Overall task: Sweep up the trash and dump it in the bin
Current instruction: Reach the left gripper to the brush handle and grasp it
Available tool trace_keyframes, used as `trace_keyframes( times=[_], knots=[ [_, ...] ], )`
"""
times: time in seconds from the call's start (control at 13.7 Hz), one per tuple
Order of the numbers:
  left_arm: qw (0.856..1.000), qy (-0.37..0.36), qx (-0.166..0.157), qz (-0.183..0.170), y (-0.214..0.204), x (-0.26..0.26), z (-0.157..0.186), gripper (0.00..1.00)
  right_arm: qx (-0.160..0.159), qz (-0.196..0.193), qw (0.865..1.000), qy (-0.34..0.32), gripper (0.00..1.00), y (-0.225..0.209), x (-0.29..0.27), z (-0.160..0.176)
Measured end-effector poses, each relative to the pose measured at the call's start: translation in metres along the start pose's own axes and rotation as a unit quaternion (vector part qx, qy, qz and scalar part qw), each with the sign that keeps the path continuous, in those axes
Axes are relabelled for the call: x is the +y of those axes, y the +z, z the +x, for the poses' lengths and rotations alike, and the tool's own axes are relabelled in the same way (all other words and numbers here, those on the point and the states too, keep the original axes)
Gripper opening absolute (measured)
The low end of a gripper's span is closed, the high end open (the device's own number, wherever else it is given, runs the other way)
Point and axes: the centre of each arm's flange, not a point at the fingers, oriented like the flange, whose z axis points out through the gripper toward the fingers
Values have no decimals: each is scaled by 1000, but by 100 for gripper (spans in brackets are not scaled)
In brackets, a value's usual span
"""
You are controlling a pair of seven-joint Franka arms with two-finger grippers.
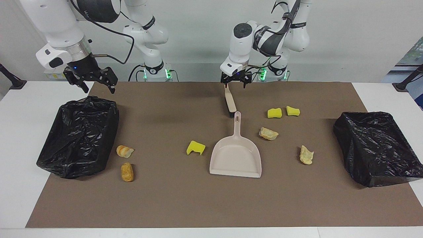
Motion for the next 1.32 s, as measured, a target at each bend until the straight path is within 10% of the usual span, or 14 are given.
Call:
trace_keyframes(
  times=[0.95,1.1,1.32],
  knots=[
    [998,60,1,1,61,31,-63,100,0,0,1000,0,100,0,0,0],
    [998,68,1,2,63,35,-70,95,0,0,1000,0,100,0,0,0],
    [998,69,0,3,64,35,-71,59,0,0,1000,0,100,0,0,0]
  ],
)
